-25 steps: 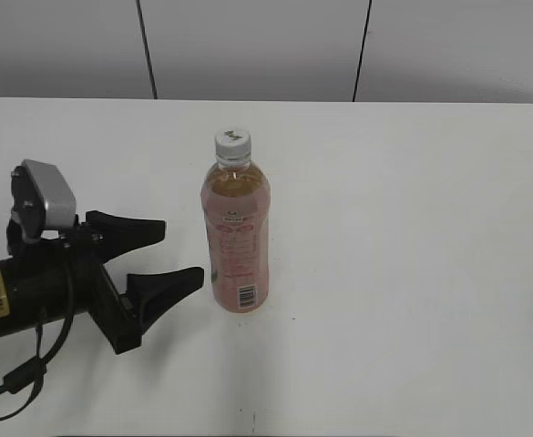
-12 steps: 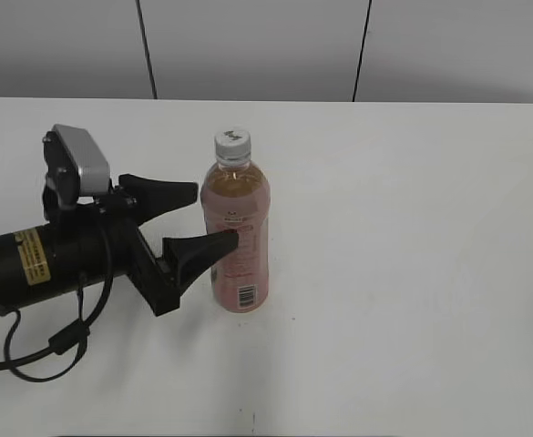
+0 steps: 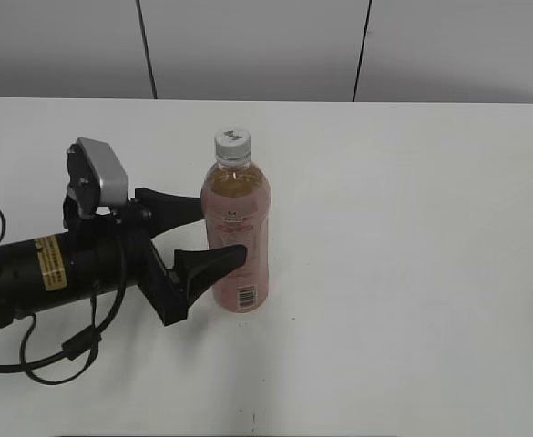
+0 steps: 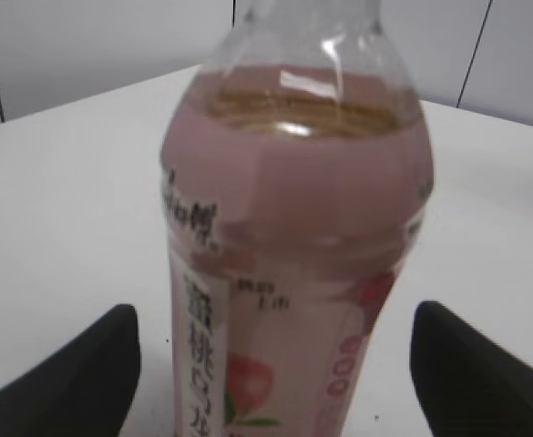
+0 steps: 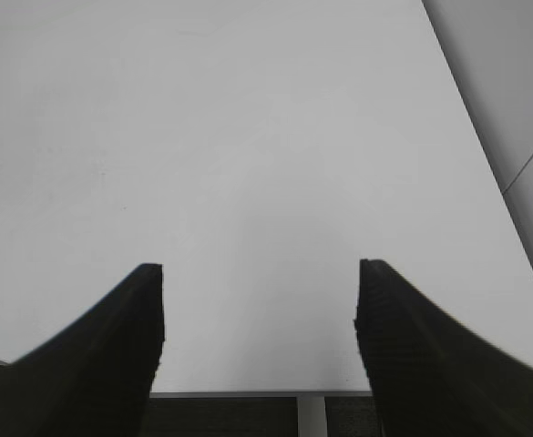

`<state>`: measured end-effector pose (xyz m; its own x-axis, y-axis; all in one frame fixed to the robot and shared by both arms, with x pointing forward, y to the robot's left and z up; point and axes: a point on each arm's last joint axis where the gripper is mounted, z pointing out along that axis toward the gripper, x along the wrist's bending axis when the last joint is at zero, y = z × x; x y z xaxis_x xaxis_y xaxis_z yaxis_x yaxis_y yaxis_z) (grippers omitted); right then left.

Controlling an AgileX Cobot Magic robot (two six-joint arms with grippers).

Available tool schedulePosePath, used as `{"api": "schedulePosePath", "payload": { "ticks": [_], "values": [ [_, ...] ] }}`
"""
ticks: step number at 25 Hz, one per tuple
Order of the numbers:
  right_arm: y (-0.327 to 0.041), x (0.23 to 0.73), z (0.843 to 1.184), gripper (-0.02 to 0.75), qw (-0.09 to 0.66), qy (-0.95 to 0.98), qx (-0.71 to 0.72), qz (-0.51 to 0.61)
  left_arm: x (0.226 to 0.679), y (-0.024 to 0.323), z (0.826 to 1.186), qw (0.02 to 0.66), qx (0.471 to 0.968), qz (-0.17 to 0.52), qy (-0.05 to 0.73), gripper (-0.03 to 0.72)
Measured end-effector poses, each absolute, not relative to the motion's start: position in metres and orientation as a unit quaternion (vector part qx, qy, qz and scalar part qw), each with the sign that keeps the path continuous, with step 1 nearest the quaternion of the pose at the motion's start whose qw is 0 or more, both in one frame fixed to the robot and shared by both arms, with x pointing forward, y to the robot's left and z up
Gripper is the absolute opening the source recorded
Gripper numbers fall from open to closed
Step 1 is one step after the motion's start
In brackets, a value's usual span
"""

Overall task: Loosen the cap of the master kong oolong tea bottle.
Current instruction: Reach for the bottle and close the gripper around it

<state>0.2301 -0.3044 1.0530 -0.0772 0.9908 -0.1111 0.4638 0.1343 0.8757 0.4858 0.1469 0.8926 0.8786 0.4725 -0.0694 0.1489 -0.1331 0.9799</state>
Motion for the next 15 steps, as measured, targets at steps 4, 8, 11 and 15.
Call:
{"api": "schedulePosePath", "payload": {
  "ticks": [4,8,11,15],
  "values": [
    [-0.304,0.23,1.053,0.501,0.383,0.648,0.562,0.344,0.486,0.147,0.879,0.614,0.748,0.116,0.224,0.543],
    [-0.304,0.23,1.053,0.501,0.383,0.648,0.562,0.344,0.486,0.148,0.873,0.608,0.75,0.111,0.235,0.543],
    [-0.304,0.23,1.053,0.501,0.383,0.648,0.562,0.344,0.491,0.146,0.875,0.612,0.747,0.114,0.232,0.543],
    [-0.304,0.23,1.053,0.501,0.383,0.648,0.562,0.344,0.496,0.134,0.881,0.625,0.742,0.114,0.216,0.543]
  ]
}}
